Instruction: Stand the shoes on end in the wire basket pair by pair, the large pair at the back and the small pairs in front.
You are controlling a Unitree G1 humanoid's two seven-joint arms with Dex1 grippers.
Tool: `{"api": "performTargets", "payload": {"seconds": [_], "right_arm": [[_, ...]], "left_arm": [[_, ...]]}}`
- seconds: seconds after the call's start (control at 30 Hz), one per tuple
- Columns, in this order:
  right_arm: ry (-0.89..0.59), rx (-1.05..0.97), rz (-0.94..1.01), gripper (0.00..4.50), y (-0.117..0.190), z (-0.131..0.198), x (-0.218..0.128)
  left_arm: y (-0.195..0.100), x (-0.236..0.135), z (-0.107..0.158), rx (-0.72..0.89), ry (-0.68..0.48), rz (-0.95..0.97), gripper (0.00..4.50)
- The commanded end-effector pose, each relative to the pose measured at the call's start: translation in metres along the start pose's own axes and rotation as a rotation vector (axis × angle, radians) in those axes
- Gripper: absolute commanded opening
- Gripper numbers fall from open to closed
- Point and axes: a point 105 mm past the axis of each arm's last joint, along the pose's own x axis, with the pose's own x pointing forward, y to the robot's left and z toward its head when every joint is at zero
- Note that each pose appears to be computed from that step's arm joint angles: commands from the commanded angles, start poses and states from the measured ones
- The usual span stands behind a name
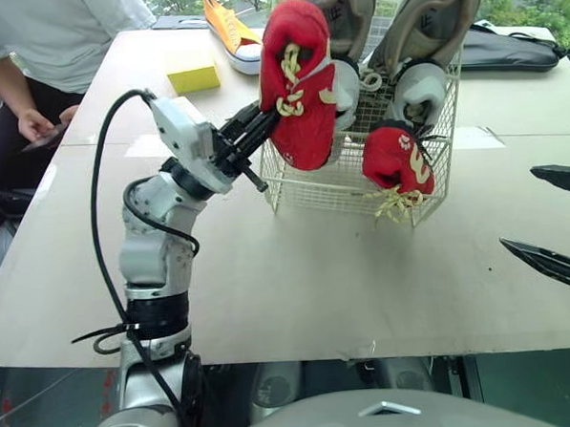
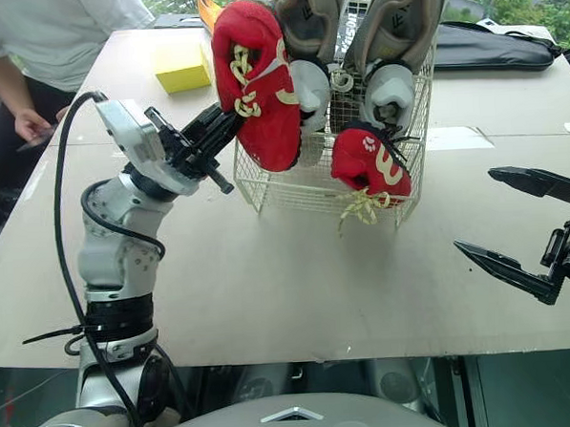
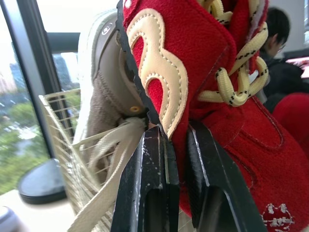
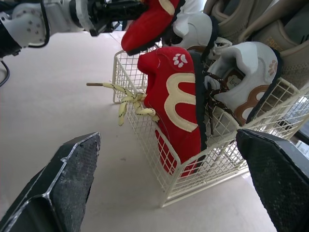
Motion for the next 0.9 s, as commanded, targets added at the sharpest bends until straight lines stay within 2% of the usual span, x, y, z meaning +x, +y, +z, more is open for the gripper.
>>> {"api": "performTargets", "payload": {"seconds": [0.03,0.27,0.4,0.53,0.6,0.63,0.7,0.8,0.83,0.9], "right_arm": [[-0.014,-0.045,-0.002,4.5,0.001,0.01,0.0],[-0.01,-0.054,-0.007,4.5,0.004,0.014,0.001],[-0.008,-0.053,-0.013,4.5,0.006,0.015,0.002],[-0.007,-0.047,-0.016,4.5,0.006,0.013,0.002],[-0.008,-0.043,-0.016,4.5,0.006,0.011,0.003],[-0.008,-0.042,-0.015,4.5,0.006,0.01,0.003],[-0.009,-0.04,-0.013,4.5,0.006,0.01,0.004],[-0.011,-0.029,-0.007,4.5,0.006,0.007,0.004],[-0.013,-0.026,-0.005,4.5,0.006,0.006,0.005],[-0.019,-0.017,0.0,4.5,0.006,0.004,0.007]], "left_arm": [[0.001,0.001,-0.005,0.096,-0.015,0.015,0.02],[-0.026,-0.001,-0.037,0.321,0.01,-0.092,0.02],[-0.036,-0.014,-0.053,0.374,0.058,-0.133,0.02],[-0.038,-0.024,-0.061,0.331,0.1,-0.145,0.02],[-0.037,-0.032,-0.065,0.23,0.145,-0.137,0.02],[-0.036,-0.035,-0.067,0.18,0.162,-0.13,1.0],[-0.037,-0.039,-0.066,0.146,0.18,-0.138,1.8],[-0.036,-0.046,-0.055,0.09,0.184,-0.152,3.39],[-0.034,-0.046,-0.05,0.072,0.18,-0.144,3.49],[-0.029,-0.048,-0.04,0.048,0.173,-0.131,4.3]]}}
